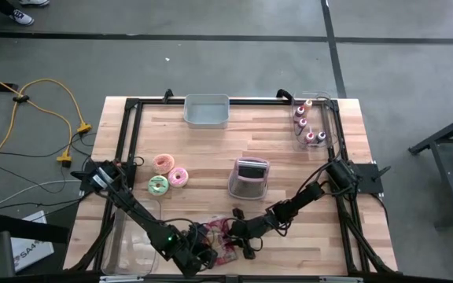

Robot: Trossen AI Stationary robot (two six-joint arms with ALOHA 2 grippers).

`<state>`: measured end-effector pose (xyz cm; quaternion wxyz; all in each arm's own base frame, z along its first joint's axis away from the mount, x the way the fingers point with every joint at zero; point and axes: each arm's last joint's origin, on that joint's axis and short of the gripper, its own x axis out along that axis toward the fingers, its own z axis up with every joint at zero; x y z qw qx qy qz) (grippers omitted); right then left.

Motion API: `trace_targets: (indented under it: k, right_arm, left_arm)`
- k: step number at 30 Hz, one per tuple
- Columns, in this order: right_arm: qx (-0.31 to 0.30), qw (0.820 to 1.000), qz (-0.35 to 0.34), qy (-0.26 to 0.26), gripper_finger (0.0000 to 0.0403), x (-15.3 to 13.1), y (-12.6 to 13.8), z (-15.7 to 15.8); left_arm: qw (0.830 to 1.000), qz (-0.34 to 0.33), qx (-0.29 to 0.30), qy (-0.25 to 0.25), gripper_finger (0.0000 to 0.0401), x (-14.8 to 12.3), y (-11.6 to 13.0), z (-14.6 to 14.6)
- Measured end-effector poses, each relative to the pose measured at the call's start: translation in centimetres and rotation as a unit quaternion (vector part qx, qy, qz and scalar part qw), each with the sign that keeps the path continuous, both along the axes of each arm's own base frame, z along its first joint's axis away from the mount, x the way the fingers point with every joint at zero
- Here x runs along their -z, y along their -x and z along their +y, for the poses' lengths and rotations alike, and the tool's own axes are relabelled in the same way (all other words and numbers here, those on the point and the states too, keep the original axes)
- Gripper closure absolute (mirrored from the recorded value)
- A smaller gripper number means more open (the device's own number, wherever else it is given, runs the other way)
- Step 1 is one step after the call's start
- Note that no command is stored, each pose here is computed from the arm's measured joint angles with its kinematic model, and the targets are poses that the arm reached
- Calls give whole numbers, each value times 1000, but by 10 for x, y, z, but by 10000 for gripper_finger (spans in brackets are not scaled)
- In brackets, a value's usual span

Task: Pick & Place Food Item
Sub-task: Put the popcorn pack into the left transparent bin

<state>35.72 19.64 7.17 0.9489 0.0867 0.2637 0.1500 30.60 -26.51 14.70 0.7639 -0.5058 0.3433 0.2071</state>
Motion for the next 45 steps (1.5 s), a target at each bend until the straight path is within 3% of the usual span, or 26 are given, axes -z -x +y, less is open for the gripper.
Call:
trace_targets:
  k: [15, 45]
  right_arm:
    - [1, 1000, 1, -1, 289, 0, 0, 0]
    - [-2, 1000, -5, -6, 289, -1, 0, 0]
  left_arm:
    - [998, -58, -7, -31, 256, -5, -5, -2]
    - [994, -95, 15, -46, 256, -12, -11, -4]
